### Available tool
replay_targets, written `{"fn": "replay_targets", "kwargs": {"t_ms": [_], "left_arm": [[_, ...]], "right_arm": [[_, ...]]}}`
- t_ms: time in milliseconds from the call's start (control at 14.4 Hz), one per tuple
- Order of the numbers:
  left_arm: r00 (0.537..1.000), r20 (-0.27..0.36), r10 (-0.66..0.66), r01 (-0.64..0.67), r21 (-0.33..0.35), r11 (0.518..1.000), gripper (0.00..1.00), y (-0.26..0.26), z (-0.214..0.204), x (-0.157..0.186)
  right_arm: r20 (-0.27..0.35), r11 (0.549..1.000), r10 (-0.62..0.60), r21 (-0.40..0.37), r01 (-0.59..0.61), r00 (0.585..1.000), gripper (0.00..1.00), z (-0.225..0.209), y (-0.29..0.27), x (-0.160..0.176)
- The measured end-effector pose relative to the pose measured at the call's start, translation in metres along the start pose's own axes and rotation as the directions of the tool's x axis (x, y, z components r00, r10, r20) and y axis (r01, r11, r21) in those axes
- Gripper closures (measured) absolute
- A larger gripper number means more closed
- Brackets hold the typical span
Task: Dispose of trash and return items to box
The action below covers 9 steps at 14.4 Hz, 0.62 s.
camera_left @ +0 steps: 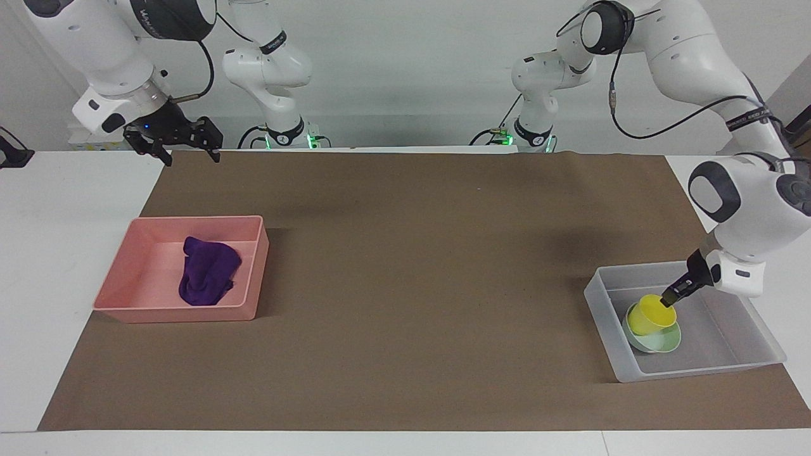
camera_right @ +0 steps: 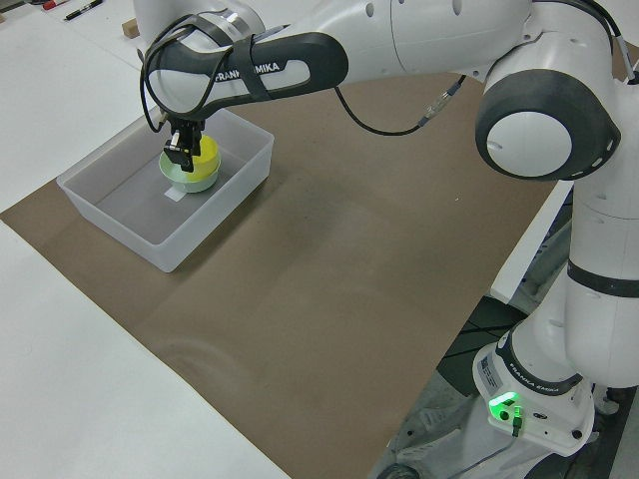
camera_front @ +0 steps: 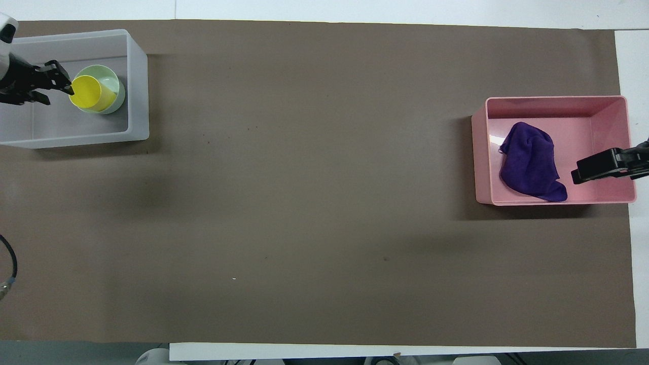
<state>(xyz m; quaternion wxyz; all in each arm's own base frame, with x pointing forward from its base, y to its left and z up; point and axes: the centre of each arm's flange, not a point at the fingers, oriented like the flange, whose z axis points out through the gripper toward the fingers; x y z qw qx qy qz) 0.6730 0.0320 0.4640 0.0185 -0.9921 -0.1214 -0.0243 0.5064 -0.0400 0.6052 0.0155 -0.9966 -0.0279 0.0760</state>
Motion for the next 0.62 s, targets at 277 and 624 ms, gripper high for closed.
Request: {"fn": "replay_targets", "kwargs": {"t_ms": [277, 624], "left_arm": [[0.987, 0.023, 0.157, -0.158, 0.025, 0.987, 0.00, 0.018, -0.109, -0.082], [0.950, 0.060, 0.306, -0.306, -0.008, 0.952, 0.00, 0.052, -0.136, -0.131]], "right_arm": [[0.000, 1.000, 0.000, 0.000, 0.000, 1.000, 0.00, 0.000, 0.000, 0.000], [0.005, 1.000, 0.000, 0.001, 0.000, 1.000, 0.00, 0.002, 0.000, 0.000]]}}
